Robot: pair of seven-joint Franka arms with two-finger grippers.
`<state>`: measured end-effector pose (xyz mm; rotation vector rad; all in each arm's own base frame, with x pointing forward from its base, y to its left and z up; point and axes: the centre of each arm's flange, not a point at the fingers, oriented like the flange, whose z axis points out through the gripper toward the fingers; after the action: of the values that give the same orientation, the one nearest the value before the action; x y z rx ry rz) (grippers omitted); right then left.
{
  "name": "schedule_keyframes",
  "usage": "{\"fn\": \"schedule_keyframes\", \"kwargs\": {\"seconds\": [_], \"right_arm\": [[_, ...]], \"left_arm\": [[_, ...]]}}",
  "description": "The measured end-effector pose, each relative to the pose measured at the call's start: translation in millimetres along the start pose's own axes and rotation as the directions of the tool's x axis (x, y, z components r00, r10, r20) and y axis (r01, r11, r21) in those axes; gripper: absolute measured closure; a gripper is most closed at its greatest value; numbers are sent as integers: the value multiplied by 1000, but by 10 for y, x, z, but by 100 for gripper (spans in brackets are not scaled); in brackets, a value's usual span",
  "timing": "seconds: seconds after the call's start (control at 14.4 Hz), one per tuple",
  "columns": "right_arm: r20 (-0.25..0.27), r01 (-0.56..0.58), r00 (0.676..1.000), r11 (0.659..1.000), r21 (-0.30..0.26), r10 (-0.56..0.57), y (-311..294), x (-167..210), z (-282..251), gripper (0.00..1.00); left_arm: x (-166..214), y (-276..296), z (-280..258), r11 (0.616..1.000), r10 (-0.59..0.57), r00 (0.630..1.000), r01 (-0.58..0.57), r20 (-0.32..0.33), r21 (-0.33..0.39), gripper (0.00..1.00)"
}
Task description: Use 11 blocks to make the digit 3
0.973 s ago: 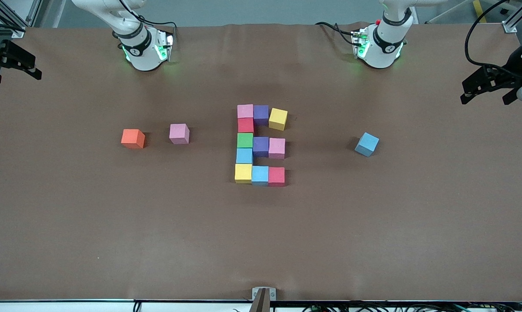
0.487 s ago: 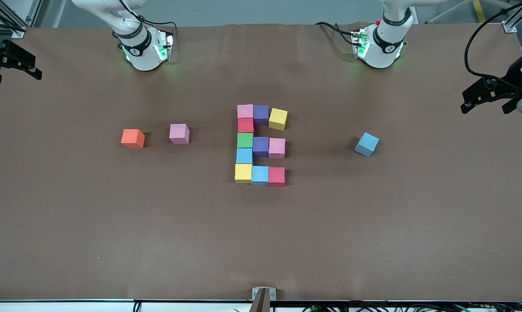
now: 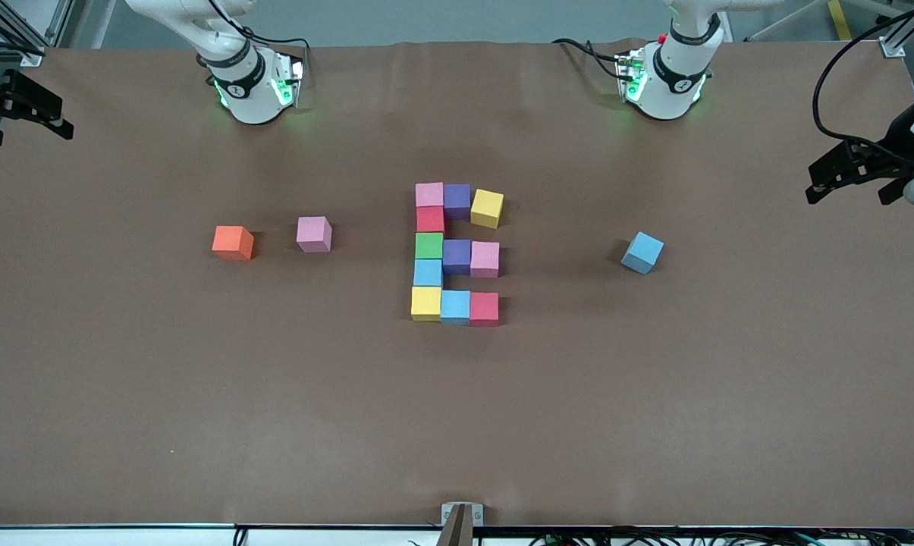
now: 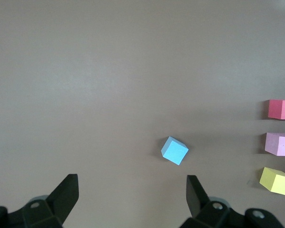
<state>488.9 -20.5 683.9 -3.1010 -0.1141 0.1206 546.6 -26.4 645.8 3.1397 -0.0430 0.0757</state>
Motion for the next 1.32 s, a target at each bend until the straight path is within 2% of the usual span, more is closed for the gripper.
{"fn": "schedule_keyframes", "kwargs": {"seconds": [1.04,1.32], "right_arm": [[0,2,1000,1000,0,-2,-12,2,0,0],[0,2,1000,1000,0,-2,-12,2,0,0]], "left_arm": [[-9,8,-7,1000,0,1000,0,5,0,0],[-12,15,-12,999,-35,999,35,7,0,0]]}}
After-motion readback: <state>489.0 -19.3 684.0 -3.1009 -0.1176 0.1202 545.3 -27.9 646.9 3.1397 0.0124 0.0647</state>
